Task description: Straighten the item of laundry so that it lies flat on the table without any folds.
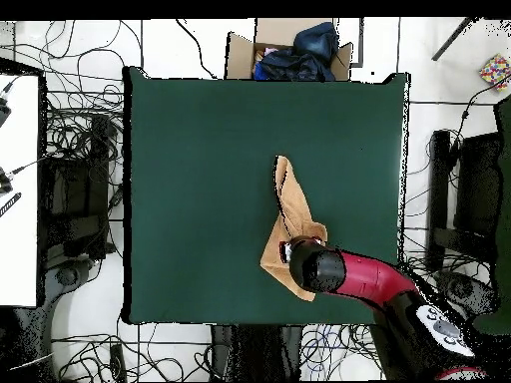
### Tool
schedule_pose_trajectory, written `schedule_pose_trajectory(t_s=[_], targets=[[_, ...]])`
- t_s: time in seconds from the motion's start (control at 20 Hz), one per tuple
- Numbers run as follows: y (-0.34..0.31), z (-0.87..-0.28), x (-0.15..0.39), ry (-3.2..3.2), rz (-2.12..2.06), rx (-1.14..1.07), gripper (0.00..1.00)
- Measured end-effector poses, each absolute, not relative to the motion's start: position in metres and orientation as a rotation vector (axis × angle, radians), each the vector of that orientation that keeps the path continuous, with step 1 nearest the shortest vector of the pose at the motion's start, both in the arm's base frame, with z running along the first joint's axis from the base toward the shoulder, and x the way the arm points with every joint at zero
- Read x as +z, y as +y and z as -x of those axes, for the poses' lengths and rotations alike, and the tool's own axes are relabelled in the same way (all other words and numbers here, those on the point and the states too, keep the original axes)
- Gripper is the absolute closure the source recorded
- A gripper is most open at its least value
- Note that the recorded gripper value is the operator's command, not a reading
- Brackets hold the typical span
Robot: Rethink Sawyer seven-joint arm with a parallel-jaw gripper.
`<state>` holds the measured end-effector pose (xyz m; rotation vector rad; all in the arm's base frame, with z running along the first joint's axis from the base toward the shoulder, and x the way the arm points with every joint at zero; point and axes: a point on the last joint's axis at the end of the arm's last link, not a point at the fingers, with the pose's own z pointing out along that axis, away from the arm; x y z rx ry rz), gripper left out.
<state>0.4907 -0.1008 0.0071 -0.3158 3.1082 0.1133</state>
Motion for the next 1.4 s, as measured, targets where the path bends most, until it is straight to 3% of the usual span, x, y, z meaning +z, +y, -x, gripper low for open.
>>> schedule_pose_trajectory(t_s=[0.85,0.9,1.4], targets=[[-0.114,-0.495,0.010,3.102,0.285,0.097,1.00],[-0.115,-0.495,0.010,3.103,0.284,0.097,0.00],[-0.119,-0.492,0.010,3.110,0.276,0.081,0.00]])
